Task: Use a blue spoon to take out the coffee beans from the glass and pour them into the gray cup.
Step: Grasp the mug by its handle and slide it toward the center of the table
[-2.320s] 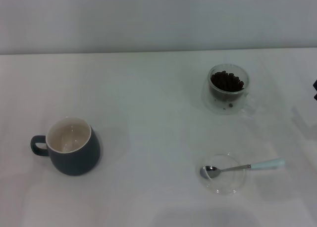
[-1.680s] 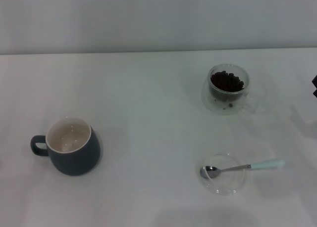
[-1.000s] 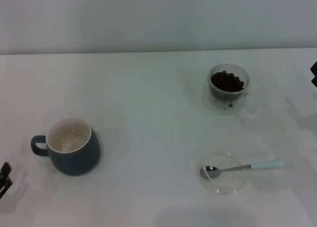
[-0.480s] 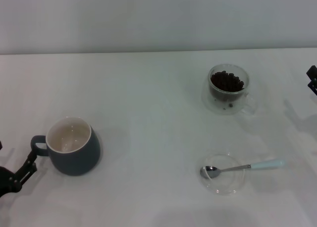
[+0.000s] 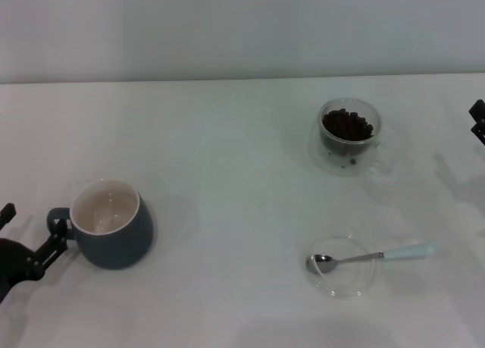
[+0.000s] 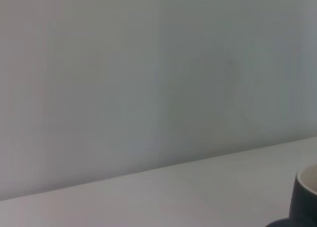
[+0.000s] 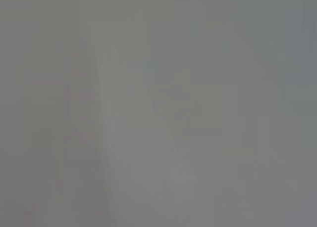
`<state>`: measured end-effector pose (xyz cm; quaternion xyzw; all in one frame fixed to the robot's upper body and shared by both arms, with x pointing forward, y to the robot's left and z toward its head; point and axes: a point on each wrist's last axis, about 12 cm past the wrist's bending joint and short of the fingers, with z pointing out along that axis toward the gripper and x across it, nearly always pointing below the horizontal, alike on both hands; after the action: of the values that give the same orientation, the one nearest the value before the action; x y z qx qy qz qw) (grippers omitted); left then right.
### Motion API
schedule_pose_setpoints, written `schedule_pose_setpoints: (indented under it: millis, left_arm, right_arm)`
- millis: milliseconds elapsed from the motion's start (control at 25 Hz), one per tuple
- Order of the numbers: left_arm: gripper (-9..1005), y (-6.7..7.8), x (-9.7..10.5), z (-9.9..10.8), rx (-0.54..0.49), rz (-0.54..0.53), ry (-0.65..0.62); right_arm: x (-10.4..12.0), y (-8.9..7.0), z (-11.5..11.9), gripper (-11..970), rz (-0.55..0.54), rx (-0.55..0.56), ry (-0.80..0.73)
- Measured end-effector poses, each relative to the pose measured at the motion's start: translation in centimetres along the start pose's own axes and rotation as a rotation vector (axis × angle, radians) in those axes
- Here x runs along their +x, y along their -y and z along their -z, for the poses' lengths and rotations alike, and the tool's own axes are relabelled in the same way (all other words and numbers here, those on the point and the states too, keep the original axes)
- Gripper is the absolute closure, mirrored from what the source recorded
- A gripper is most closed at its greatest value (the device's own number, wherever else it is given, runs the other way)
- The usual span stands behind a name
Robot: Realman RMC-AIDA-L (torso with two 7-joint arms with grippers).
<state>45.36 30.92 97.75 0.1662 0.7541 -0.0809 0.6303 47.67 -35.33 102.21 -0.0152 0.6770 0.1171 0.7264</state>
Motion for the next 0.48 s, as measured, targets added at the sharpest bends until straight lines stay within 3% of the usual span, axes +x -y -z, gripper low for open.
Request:
schedule_pose_setpoints:
  millis: [480]
  left_arm:
    - [157,0.40,-0.52,-1.11,0.020,-0.021,0.012]
  right_arm:
    - [-0.10,-0.20,-0.40,103,-0.024,-0.010,0.006]
